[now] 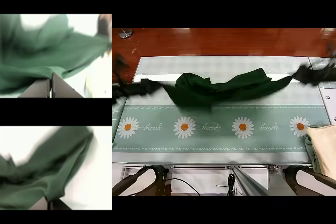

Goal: Fold the shirts.

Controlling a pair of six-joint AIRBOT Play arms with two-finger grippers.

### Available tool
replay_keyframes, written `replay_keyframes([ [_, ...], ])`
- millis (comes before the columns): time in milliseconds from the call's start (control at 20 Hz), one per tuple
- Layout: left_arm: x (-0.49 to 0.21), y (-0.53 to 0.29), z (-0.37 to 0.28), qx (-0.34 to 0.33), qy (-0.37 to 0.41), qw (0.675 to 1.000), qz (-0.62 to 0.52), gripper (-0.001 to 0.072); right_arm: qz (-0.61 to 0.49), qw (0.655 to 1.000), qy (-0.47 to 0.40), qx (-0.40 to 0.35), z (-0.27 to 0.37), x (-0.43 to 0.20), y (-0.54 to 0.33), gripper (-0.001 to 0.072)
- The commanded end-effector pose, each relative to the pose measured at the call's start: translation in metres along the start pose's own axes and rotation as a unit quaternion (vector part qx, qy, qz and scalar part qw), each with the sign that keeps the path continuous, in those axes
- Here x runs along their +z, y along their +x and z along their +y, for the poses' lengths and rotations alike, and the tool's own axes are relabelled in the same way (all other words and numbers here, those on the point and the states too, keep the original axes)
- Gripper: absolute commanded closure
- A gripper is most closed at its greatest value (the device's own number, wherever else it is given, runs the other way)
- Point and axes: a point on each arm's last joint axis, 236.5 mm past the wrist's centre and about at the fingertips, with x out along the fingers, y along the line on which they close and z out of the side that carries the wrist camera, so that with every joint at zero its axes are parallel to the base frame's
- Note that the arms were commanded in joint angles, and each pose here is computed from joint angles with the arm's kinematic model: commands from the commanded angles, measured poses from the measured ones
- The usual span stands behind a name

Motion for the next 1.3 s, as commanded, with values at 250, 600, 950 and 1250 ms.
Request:
replay_keyframes([
  [250, 0.115, -0.193, -0.221, 0.162, 0.283, 0.898, -0.294, 0.0691, -0.281, 0.933, -0.182, -0.131, 0.134, 0.011, -0.283, 0.0688],
  [600, 0.044, -0.309, -0.293, 0.307, 0.385, 0.773, -0.4, 0.0691, -0.342, 0.903, -0.196, -0.171, 0.153, -0.077, -0.361, 0.0688],
  [950, 0.025, -0.309, -0.256, 0.321, 0.358, 0.804, -0.35, 0.0691, -0.248, 0.935, -0.174, -0.182, 0.132, -0.101, -0.331, 0.0688],
  [1250, 0.037, -0.19, -0.122, 0.329, 0.25, 0.893, -0.179, 0.069, -0.147, 0.974, -0.133, -0.11, 0.104, -0.081, -0.229, 0.0688],
])
